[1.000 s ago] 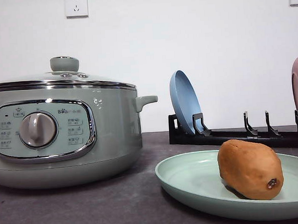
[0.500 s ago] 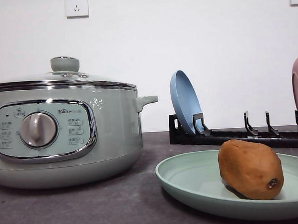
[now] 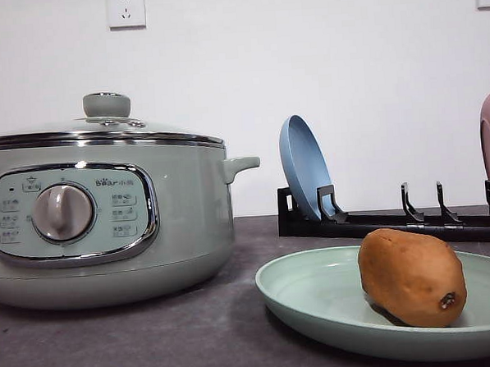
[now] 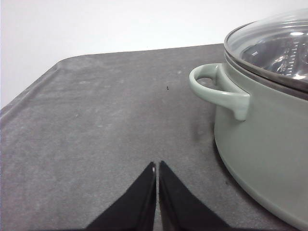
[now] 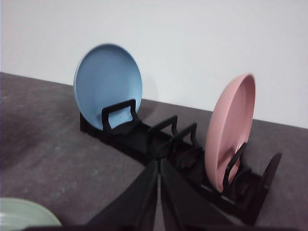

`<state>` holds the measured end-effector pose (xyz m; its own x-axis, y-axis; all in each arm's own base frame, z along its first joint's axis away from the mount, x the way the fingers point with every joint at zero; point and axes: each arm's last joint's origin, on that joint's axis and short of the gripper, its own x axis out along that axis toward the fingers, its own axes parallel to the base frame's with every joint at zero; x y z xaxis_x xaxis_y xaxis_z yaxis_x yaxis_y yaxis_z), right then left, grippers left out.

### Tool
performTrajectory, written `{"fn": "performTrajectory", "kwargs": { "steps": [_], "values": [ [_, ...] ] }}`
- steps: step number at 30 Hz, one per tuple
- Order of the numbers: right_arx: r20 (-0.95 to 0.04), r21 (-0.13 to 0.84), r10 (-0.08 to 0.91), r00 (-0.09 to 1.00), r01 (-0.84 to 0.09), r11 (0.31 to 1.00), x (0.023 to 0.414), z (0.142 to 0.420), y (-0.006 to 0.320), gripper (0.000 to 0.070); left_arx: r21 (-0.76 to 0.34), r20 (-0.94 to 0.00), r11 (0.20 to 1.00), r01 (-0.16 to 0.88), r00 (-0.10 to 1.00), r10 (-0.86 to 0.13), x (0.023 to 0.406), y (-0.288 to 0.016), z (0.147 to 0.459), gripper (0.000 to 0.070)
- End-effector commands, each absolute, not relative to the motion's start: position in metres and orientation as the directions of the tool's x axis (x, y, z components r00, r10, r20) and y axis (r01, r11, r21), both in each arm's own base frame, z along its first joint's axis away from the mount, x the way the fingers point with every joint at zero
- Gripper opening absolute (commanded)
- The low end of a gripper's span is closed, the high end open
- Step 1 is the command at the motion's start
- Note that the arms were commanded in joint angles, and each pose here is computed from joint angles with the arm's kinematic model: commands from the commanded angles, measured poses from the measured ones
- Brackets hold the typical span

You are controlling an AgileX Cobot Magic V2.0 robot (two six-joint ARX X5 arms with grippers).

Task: Transfer potato from steamer to green plate

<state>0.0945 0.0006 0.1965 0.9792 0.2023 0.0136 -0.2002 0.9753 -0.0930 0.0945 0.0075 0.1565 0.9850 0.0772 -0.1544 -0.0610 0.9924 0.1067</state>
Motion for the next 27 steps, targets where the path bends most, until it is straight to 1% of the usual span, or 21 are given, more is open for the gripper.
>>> {"fn": "performTrajectory", "kwargs": {
  "steps": [1,8,16,27],
  "values": [
    [0.025,-0.090,0.197,0.980,-0.194,0.977,0.094,0.193,0.000,0.0000,0.097,-0.177,0.993,-0.062,0.981,0.079,0.095,0.008,0.149,0.0000],
    [-0.012,-0.050,0.198,0.980,-0.198,0.979,0.096,0.166,0.000,0.0000,0.097,-0.177,0.993,-0.062,0.981,0.078,0.095,0.008,0.149,0.0000],
    [-0.145,-0.010,0.244,0.959,-0.248,0.969,0.095,0.152,0.005,0.0000,0.097,-0.177,0.993,-0.062,0.981,0.079,0.095,0.008,0.149,0.0000],
    [-0.143,-0.010,0.257,0.956,-0.261,0.965,0.095,0.152,0.006,0.0000,0.097,-0.177,0.993,-0.062,0.981,0.079,0.095,0.008,0.149,0.0000]
  ]
}}
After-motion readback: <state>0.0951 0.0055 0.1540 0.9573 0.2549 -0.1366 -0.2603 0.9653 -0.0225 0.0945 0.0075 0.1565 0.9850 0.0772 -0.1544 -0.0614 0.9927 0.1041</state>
